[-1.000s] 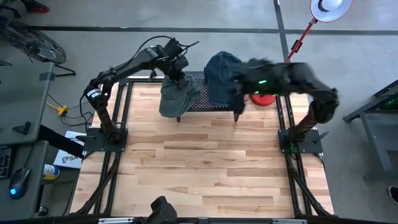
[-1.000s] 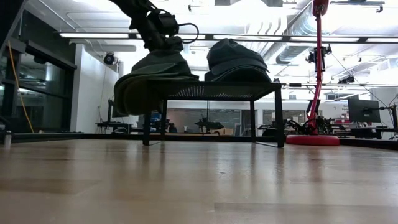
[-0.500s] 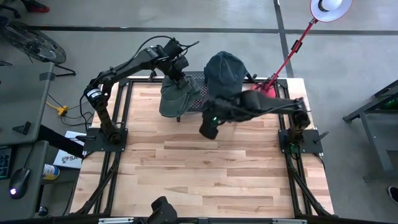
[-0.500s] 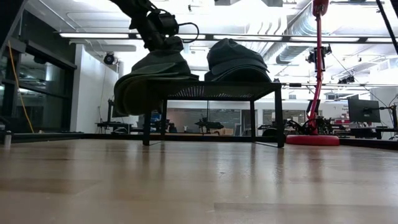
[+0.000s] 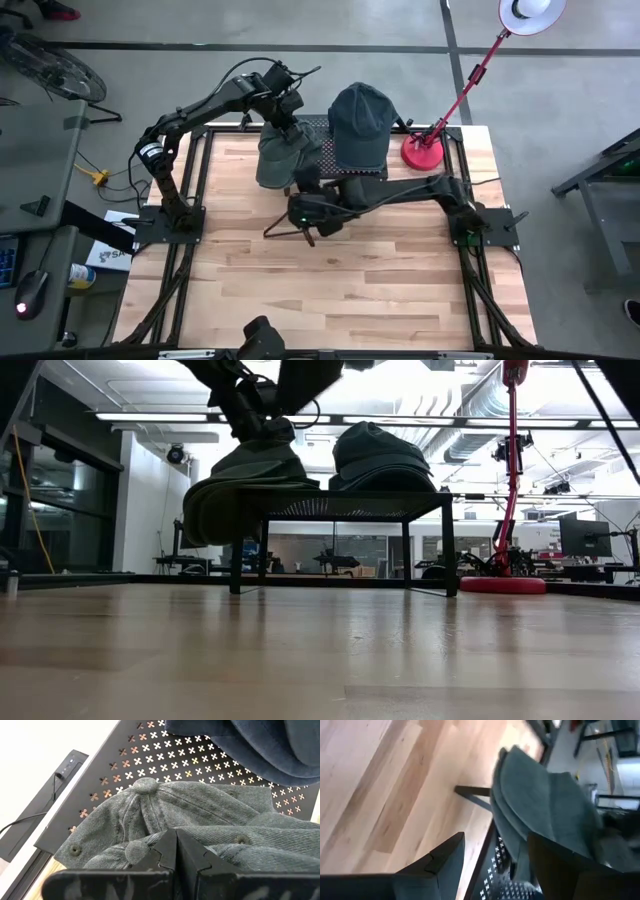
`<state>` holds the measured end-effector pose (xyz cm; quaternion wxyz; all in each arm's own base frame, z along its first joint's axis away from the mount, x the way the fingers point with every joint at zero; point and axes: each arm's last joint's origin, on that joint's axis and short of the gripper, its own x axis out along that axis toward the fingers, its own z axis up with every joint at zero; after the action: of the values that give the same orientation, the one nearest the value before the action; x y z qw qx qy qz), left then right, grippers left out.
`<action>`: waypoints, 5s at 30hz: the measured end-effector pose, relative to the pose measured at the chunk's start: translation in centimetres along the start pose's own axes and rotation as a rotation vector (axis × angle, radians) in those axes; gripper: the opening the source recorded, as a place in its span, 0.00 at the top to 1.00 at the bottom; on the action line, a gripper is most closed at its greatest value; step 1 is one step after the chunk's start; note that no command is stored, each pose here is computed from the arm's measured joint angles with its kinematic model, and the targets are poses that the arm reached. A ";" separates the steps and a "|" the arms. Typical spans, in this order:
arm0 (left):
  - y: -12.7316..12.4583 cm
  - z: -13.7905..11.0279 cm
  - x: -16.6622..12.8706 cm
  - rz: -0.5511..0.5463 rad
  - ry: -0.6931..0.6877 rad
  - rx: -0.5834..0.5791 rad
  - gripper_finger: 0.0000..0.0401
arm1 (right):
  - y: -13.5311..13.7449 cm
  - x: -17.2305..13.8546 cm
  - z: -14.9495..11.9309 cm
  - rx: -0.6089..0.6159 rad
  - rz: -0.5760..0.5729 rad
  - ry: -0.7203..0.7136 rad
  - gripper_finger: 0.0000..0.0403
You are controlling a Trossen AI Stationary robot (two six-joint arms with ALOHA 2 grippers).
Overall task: Pick & Place hat
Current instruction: Stack the dark green cap on top of the other dark green caps on the shelf, then put the right dark green cap on the shelf
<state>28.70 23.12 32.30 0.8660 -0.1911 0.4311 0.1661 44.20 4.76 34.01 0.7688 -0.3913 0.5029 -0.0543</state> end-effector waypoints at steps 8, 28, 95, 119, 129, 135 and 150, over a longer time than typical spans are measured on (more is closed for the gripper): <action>0.0 0.0 0.0 -0.001 0.002 0.001 1.00 | 0.0 4.3 -0.1 -0.125 -0.010 0.088 0.48; 0.0 -0.2 0.0 -0.003 0.016 -0.004 1.00 | -3.1 6.1 0.6 -0.212 -0.004 -0.187 0.48; -0.1 -0.5 0.0 -0.006 0.045 -0.004 1.00 | 0.7 12.5 2.2 -0.456 -0.093 0.003 0.60; -0.7 -0.4 0.2 -0.003 0.051 0.005 1.00 | 0.2 12.8 1.8 -0.459 -0.164 0.098 0.98; -0.8 -0.4 0.2 -0.003 0.052 -0.003 1.00 | 1.1 11.5 3.1 -0.454 -0.235 0.091 0.98; -0.8 -0.3 -0.2 0.011 0.061 -0.001 1.00 | 0.3 7.0 3.9 -0.331 -0.312 0.013 0.99; -2.0 2.6 -4.7 0.041 -0.082 0.046 1.00 | -3.3 -1.4 1.4 -0.057 -0.478 0.054 1.00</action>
<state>28.71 22.02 37.91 0.8835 -0.1555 0.4029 0.1813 45.67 3.91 37.49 0.7090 -0.5192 0.4176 -0.2311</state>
